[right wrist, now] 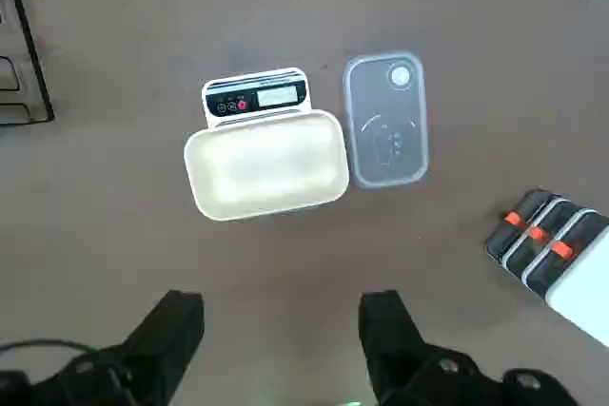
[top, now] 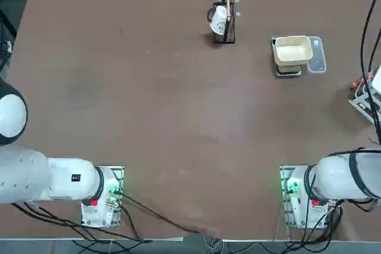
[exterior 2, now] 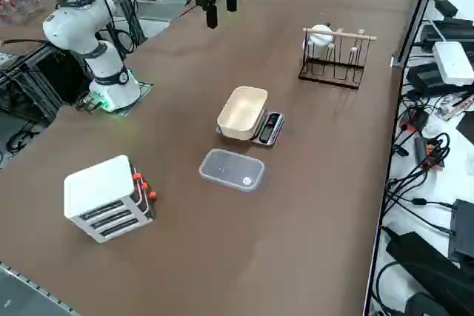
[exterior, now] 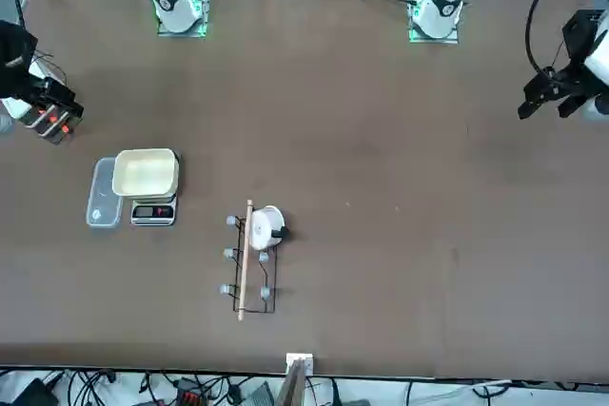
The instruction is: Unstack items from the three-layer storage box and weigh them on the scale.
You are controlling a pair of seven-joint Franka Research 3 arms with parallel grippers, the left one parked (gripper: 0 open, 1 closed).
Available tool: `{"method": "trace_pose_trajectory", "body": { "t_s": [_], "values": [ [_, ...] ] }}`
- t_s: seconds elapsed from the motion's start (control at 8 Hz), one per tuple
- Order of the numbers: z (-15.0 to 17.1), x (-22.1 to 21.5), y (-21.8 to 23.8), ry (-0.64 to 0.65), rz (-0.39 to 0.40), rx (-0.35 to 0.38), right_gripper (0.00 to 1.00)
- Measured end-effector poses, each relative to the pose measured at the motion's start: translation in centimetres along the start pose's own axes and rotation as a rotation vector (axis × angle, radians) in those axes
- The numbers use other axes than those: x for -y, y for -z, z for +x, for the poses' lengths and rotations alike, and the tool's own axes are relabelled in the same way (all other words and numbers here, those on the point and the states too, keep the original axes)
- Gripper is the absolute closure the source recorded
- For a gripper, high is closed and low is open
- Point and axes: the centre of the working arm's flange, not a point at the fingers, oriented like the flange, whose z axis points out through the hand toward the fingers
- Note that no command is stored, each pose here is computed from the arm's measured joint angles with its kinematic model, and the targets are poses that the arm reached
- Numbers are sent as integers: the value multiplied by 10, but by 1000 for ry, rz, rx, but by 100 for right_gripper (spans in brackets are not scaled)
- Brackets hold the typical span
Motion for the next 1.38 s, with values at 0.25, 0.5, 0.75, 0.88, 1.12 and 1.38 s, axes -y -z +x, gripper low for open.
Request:
{"method": "trace_pose_trajectory", "body": {
  "t_s": [0.25, 0.5, 0.75, 0.88, 1.12, 1.38],
  "values": [
    [0, 0, 0, 24, 0, 0, 0],
    [-2, -3, -3, 35, -4, 27, 0],
    [-7, -16, -28, 10, -11, 177, 0],
    [-5, -20, -57, 7, -18, 291, 0],
    [4, -24, -116, 71, -80, 430, 0],
    [4, -66, -151, 289, -84, 479, 0]
  ]
}}
